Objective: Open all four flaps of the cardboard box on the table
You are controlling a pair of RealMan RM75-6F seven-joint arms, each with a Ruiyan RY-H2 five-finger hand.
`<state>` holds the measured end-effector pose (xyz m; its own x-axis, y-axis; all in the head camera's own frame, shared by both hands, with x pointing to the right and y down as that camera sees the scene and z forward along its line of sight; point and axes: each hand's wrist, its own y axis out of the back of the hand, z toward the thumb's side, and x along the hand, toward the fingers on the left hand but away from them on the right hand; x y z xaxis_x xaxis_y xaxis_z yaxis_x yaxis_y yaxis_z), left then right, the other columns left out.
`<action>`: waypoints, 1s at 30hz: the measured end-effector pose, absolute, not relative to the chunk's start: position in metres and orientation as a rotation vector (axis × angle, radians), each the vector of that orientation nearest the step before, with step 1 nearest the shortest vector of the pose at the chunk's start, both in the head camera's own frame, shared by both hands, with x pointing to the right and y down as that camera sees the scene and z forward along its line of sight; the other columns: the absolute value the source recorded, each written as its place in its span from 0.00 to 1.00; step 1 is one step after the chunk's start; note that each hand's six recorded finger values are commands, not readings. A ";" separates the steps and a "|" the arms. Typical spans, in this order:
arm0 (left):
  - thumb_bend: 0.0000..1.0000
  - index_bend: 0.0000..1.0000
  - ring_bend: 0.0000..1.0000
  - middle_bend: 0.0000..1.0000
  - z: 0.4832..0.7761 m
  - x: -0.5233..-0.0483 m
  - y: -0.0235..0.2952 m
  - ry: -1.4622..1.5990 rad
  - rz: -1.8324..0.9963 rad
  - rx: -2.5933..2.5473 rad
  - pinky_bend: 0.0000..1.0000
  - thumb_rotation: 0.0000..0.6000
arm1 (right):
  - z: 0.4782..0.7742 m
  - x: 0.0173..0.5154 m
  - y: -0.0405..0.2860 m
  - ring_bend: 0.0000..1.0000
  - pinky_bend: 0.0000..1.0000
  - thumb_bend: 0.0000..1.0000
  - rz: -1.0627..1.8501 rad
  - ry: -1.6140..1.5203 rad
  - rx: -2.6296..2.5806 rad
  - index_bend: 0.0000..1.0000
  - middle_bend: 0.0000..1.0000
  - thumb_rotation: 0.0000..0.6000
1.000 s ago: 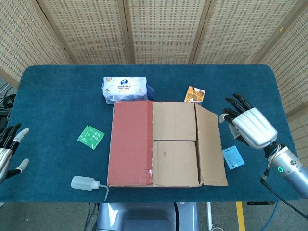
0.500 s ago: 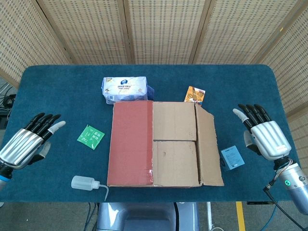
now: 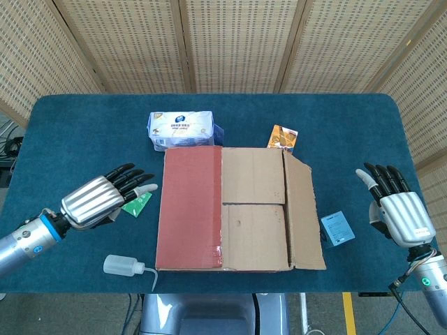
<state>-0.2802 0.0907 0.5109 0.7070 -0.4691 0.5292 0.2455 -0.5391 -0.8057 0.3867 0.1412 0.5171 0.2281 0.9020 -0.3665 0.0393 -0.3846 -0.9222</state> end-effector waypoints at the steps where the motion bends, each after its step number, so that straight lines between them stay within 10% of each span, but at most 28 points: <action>1: 1.00 0.12 0.00 0.03 0.511 -0.273 0.089 0.163 -0.903 -1.944 0.00 1.00 | 0.517 0.387 0.142 0.00 0.04 0.87 1.273 -0.896 -1.646 0.05 0.04 1.00; 7: 1.00 0.19 0.06 0.17 0.517 -0.229 0.079 0.125 -0.832 -1.986 0.00 1.00 | 0.515 0.392 0.145 0.00 0.04 0.86 1.283 -0.915 -1.639 0.05 0.04 1.00; 30: 1.00 0.24 0.07 0.17 0.556 -0.122 0.070 0.060 -0.760 -2.082 0.05 1.00 | 0.512 0.404 0.146 0.00 0.04 0.86 1.302 -0.940 -1.630 0.05 0.04 1.00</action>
